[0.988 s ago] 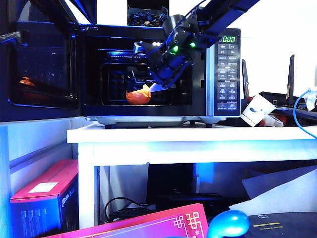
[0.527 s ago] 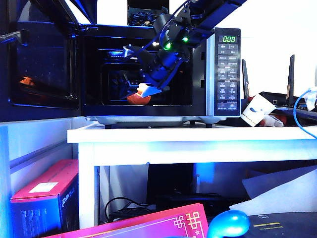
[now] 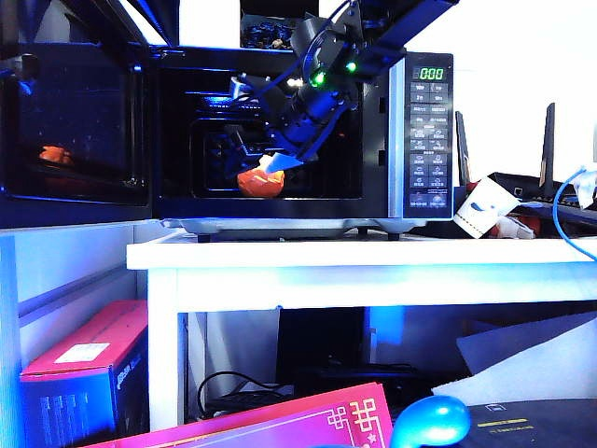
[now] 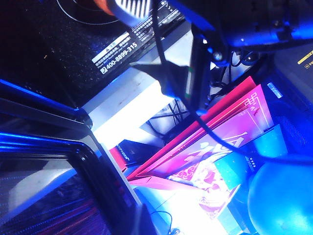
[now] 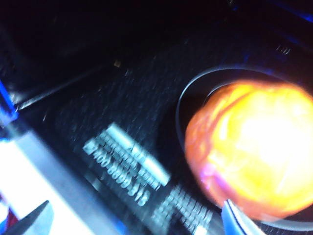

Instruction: Open the microwave door, place the orange inside the microwave, then close the microwave door.

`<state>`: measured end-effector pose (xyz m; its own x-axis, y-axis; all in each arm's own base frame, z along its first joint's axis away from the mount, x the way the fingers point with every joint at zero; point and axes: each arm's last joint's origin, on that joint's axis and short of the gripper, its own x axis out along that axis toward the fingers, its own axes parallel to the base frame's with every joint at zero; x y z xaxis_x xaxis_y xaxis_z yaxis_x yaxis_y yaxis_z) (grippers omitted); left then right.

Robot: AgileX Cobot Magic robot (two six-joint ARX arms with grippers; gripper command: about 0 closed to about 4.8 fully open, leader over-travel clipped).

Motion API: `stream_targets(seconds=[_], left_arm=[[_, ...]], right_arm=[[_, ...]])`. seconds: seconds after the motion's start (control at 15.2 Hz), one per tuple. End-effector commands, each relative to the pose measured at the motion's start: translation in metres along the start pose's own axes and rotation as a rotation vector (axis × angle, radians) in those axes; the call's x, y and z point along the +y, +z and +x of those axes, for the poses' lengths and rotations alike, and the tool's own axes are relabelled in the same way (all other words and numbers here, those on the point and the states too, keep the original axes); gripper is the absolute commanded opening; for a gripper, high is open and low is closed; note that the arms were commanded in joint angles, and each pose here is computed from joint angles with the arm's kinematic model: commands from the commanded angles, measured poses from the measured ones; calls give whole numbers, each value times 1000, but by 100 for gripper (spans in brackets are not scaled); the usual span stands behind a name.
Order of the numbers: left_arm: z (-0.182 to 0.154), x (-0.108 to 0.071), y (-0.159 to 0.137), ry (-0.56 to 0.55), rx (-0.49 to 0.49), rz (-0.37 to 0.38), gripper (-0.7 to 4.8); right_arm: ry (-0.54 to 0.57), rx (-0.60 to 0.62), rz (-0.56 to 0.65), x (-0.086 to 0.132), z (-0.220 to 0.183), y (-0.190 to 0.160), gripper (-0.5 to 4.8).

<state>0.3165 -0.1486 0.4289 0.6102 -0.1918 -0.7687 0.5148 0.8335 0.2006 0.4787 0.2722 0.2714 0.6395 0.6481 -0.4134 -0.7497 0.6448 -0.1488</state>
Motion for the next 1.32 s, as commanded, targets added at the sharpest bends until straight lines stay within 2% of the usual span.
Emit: stream_targets(seconds=[0.07,0.2,0.33,0.59,0.66,0.92,0.99,1.12,1.25,1.32], left_arm=[[-4,1,1,7,-21,-2,-5],[-5,1,2,10,-33,-3,-5],[-11,2,5,18,-87,-8,-5],[-44,5,6,41,-220,-20,-5],[-57,6,4,49,-249,-23,-5],[-112,8,-14,85,-343,-35,-5],[-124,9,-21,127,-344,-43,-5],[-142,10,-36,228,-303,-60,-5],[-146,13,-48,367,-182,-66,-5],[-144,12,-53,369,-130,-59,-5]], right_arm=[[13,41,6,2,-19,13,479],[21,76,15,4,-32,20,479],[-2,114,24,5,-52,31,479],[-30,51,6,7,-94,64,479],[-39,25,0,7,-104,72,424],[-89,-87,-29,9,-141,101,69],[-105,-123,-37,9,-153,109,-4],[-175,-188,-51,10,-177,125,-5],[-221,-267,-65,12,-205,141,-5],[-237,-310,-73,14,-219,148,-5]])
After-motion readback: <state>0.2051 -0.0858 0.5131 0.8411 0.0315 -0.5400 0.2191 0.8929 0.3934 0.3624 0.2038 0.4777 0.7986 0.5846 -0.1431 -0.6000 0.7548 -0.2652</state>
